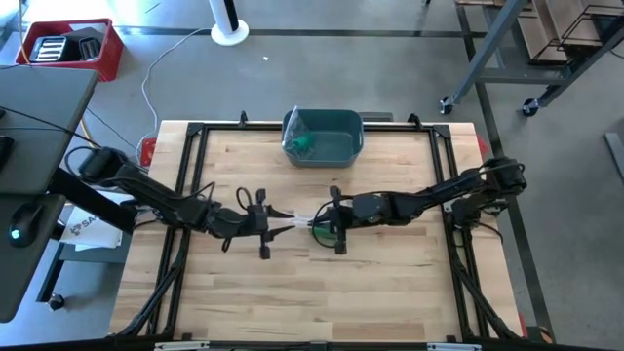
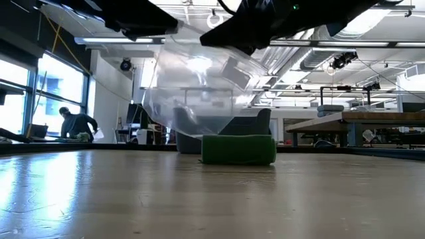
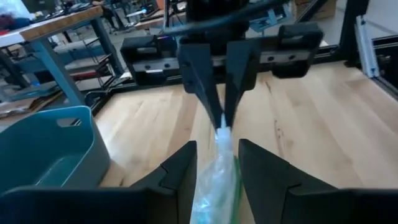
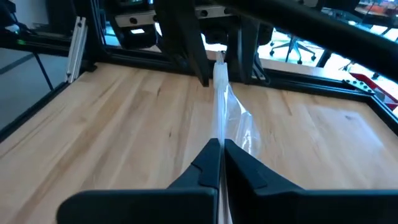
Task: Roll bandage
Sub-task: Open the transparent zip bag
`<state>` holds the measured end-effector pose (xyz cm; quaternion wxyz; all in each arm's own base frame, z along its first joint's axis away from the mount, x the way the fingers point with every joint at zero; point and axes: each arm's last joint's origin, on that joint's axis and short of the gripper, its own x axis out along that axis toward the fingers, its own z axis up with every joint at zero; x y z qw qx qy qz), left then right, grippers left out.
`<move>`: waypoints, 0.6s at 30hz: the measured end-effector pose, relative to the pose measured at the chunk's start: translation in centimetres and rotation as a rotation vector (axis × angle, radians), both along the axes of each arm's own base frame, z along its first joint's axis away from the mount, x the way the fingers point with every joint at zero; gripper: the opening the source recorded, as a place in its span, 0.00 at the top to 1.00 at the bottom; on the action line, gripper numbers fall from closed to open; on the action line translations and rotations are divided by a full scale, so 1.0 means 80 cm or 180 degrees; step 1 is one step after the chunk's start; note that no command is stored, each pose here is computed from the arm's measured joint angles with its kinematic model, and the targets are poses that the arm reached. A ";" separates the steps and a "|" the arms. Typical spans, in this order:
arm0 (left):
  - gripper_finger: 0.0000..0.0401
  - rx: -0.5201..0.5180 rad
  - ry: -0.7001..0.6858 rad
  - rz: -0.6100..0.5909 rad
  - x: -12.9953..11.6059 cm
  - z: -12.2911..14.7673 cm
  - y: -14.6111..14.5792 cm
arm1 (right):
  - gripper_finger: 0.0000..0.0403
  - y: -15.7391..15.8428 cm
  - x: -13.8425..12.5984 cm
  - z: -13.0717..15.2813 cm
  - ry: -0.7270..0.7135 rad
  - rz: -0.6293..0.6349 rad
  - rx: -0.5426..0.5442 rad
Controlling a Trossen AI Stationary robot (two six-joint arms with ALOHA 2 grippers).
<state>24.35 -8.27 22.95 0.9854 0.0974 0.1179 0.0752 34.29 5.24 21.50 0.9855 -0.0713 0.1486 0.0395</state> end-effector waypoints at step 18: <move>0.91 -0.0043 -0.0013 -0.0065 0.000 -0.001 -0.003 | 1.00 0.002 -0.001 -0.001 0.0032 0.0021 -0.0019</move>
